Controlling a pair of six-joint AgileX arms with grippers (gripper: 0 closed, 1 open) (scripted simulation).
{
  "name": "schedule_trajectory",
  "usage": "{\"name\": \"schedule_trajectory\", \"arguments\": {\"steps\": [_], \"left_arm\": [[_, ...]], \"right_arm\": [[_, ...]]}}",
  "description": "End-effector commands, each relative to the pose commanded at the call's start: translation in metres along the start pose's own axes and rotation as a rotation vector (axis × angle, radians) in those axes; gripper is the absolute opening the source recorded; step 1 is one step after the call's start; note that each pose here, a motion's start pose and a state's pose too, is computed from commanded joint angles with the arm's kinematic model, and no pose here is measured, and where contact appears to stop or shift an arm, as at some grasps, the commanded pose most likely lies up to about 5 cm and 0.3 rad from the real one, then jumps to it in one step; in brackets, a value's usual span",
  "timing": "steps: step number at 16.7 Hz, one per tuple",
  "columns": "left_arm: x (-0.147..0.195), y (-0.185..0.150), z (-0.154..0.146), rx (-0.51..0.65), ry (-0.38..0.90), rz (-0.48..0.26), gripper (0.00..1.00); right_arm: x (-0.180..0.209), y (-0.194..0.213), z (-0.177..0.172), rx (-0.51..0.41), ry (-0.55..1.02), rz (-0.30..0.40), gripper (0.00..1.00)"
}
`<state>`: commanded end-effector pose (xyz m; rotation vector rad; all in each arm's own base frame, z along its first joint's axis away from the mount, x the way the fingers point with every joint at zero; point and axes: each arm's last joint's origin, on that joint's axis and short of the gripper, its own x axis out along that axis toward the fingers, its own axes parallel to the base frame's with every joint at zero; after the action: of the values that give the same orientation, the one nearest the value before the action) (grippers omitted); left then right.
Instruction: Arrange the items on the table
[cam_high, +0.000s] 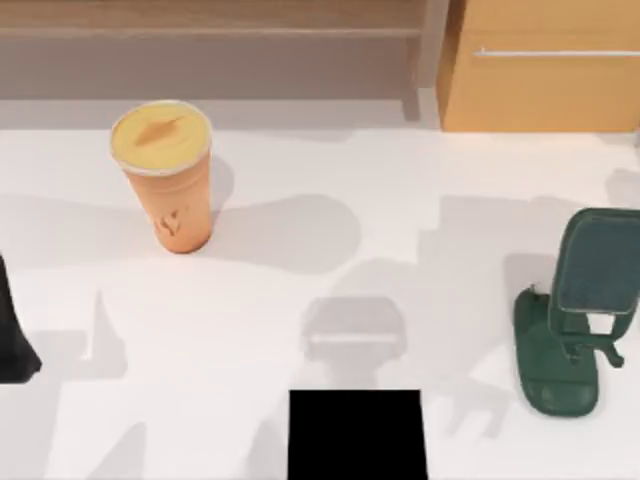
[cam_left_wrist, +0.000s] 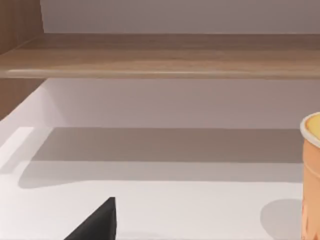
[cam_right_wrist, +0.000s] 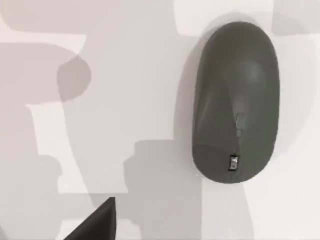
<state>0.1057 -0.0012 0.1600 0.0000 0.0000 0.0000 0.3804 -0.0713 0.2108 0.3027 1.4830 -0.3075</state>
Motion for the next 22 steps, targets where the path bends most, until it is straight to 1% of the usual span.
{"name": "schedule_trajectory", "arguments": {"steps": [3, 10, 18, 22], "left_arm": [[0.0, 0.0, 0.0, 0.0, 0.0, 0.0, 1.0], [0.0, 0.0, 0.0, 0.0, 0.0, 0.0, 1.0], [0.0, 0.0, 0.0, 0.0, 0.0, 0.0, 1.0], [0.0, 0.0, 0.0, 0.0, 0.0, 0.0, 1.0]], "right_arm": [[0.013, -0.001, 0.013, 0.018, 0.062, -0.013, 1.0], [0.019, 0.0, 0.013, 0.019, 0.069, -0.015, 1.0], [0.097, -0.002, 0.009, 0.02, 0.063, -0.013, 1.0], [0.104, -0.002, 0.008, 0.02, 0.068, -0.014, 1.0]]}}
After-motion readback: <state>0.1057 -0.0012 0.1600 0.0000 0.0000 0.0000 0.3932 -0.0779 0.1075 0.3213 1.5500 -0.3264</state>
